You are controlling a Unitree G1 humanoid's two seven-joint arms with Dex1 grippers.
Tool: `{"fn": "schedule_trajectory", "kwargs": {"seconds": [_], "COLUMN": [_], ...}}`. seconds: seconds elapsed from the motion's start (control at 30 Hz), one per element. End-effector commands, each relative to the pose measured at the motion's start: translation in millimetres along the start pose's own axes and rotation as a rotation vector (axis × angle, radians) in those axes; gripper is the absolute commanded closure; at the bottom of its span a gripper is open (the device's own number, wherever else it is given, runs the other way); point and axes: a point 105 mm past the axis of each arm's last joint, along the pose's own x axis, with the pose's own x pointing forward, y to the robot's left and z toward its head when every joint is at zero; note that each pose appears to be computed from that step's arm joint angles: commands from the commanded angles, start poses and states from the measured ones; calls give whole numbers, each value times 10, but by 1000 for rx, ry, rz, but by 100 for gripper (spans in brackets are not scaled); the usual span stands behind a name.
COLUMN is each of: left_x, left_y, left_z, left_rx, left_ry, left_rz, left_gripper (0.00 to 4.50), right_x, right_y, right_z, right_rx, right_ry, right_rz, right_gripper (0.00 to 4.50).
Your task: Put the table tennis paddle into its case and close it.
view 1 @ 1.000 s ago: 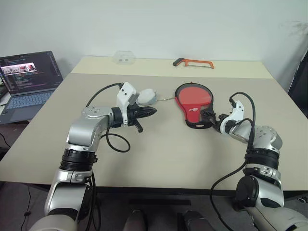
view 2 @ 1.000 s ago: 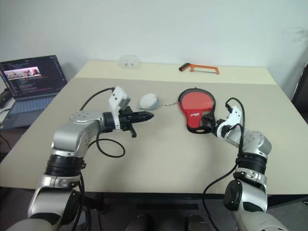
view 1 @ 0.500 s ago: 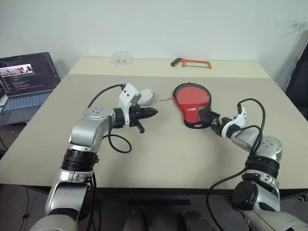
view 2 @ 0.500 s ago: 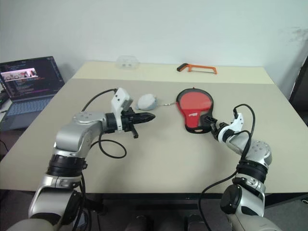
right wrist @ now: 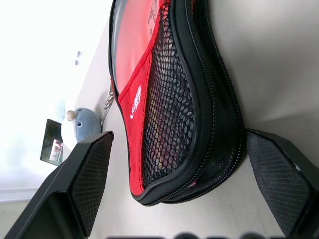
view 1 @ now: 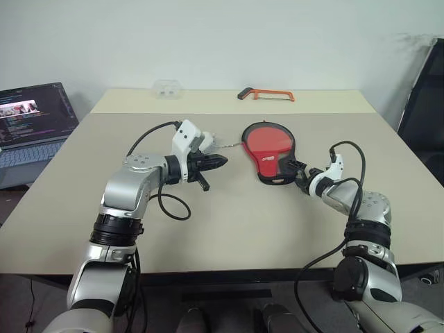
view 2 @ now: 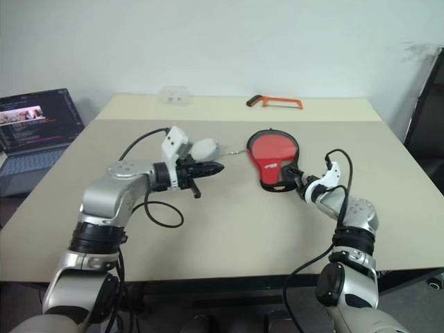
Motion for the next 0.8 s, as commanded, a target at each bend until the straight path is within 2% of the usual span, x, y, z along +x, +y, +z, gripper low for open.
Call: {"fn": "schedule_trajectory", "kwargs": {"seconds": [0.03, 0.07, 0.5, 0.7, 0.8], "left_x": [-2, -5, -17, -13, -12], "left_y": [-36, -36, -32, -28, -27], "left_z": [153, 150, 155, 153, 154], "left_rx": [28, 28, 20, 18, 17], "left_ry": [-38, -37, -34, -34, -35], "left_rz": [-12, -11, -5, -1, 1], "left_gripper": [447, 449, 449, 449, 449], "right_x": [108, 116, 137, 148, 142], "right_y": [-136, -152, -198, -144, 25], "right_z": [-189, -193, -227, -238, -213], "right_rx": [-7, -9, -42, -59, -72], "right_ry": [55, 56, 66, 72, 67], "right_rz": [-61, -67, -89, -77, 11], "right_gripper": [0, 19, 19, 19, 19]}}
